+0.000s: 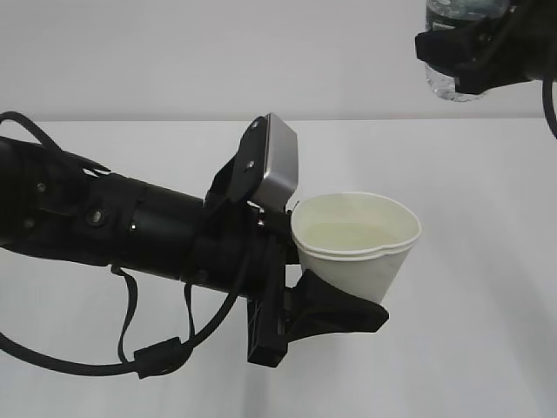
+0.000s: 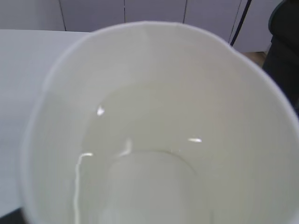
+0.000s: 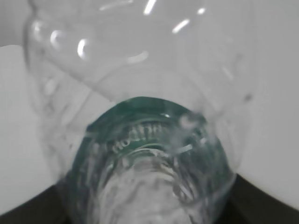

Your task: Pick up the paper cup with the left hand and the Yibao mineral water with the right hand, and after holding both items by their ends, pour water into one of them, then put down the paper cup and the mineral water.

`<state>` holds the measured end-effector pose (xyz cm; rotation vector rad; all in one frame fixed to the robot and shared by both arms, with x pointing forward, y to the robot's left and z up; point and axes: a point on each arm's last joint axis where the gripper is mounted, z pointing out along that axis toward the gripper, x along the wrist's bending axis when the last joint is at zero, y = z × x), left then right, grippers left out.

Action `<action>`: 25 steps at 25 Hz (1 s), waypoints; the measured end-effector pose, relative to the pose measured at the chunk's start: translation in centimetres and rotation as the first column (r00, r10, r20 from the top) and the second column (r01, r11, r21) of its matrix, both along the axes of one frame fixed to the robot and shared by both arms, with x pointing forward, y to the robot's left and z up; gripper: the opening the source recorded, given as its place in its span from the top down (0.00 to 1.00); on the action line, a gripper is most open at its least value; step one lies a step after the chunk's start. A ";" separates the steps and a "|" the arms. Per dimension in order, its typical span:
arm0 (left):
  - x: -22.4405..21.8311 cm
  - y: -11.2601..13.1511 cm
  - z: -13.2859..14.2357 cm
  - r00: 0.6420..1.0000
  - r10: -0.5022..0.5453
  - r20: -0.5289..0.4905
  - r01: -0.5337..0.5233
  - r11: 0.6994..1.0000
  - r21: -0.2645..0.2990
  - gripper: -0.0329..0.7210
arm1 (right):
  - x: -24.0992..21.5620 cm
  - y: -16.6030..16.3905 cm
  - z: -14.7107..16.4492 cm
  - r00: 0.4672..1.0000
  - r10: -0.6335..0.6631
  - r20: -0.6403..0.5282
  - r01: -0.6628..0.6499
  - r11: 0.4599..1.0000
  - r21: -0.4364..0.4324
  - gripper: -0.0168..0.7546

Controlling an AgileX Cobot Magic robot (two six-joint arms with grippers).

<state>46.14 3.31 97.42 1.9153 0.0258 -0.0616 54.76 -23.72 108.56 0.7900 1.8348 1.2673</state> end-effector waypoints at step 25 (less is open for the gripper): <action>0.2 0.0 -0.1 1.000 0.022 0.005 -0.022 1.000 0.015 0.40 | -0.1 -4.4 -1.6 0.989 -0.146 0.011 0.145 0.986 0.078 0.45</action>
